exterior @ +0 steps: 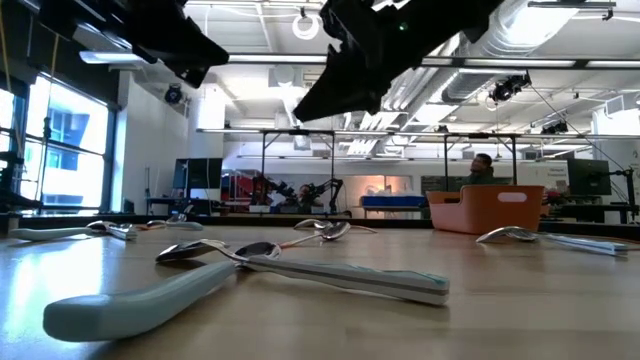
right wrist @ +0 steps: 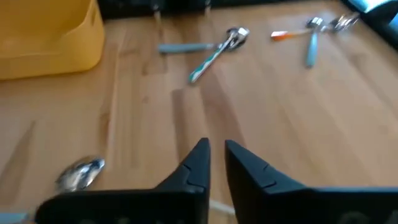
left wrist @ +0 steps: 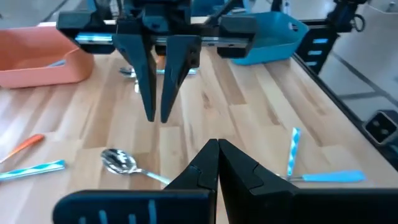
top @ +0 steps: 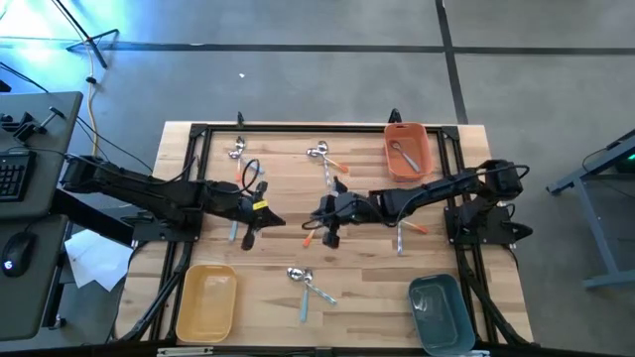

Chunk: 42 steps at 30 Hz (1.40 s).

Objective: Sort silverware by color (type)
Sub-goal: Put the bottom light blue patterned spoon into the yellow bin

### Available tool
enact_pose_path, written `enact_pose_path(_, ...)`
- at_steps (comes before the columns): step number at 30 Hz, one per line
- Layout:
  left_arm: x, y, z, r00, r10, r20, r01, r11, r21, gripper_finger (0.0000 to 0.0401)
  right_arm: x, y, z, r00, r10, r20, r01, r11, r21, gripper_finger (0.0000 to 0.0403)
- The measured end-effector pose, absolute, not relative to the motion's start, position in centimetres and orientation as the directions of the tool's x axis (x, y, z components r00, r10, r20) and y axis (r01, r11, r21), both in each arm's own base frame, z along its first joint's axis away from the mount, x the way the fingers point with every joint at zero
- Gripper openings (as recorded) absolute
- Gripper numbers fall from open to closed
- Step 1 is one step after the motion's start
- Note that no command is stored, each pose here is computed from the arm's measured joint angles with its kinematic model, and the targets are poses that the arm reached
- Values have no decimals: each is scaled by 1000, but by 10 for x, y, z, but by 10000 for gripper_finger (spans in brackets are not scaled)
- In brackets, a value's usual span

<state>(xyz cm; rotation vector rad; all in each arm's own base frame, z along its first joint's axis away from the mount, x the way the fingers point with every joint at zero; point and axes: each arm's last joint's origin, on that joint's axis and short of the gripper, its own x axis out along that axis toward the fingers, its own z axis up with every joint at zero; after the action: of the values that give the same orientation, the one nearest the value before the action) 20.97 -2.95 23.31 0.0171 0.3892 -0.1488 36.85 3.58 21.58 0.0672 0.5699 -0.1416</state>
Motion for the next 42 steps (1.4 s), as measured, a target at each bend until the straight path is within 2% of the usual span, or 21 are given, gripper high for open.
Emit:
enact_pose_path(5, 211, -38, 237, 912, -174, -372, 172, 984, -39, 0, 364, 44, 211, 803, -54, -594, 121, 990, 73, 88)
enact_pose_path(10, 222, -52, 233, 878, -176, -445, 189, 982, -17, 0, 352, 45, 200, 665, 144, -733, 24, 977, 214, 108)
enact_pose_path(13, 237, -57, 226, 842, -180, -509, 213, 977, 7, 0, 341, 47, 191, 557, 107, -823, 20, 990, 143, 91)
enact_pose_path(17, 261, -62, 223, 780, -229, -583, 283, 959, 1, 0, 328, 45, 177, 519, 40, -854, 18, 998, 58, 27)
enact_pose_path(19, 271, -66, 223, 759, -251, -602, 313, 950, -1, 0, 324, 39, 169, 554, 39, -831, 24, 998, 62, 8)
enact_pose_path(25, 289, -79, 222, 695, -274, -664, 354, 935, -15, 0, 290, 14, 154, 656, 12, -755, 88, 992, 92, 13)
enact_pose_path(32, 304, -98, 205, 631, -301, -715, 413, 911, -19, 13, 248, -5, 187, 843, -46, -536, 76, 997, 35, 6)
enact_pose_path(36, 316, -111, 186, 583, -296, -757, 438, 899, -14, 41, 231, -13, 208, 881, -119, -458, 107, 993, -53, 6)
enact_pose_path(42, 332, -129, 155, 537, -221, -814, 438, 898, 46, 92, 215, -18, 237, 936, -147, -319, 100, 982, -160, 6)
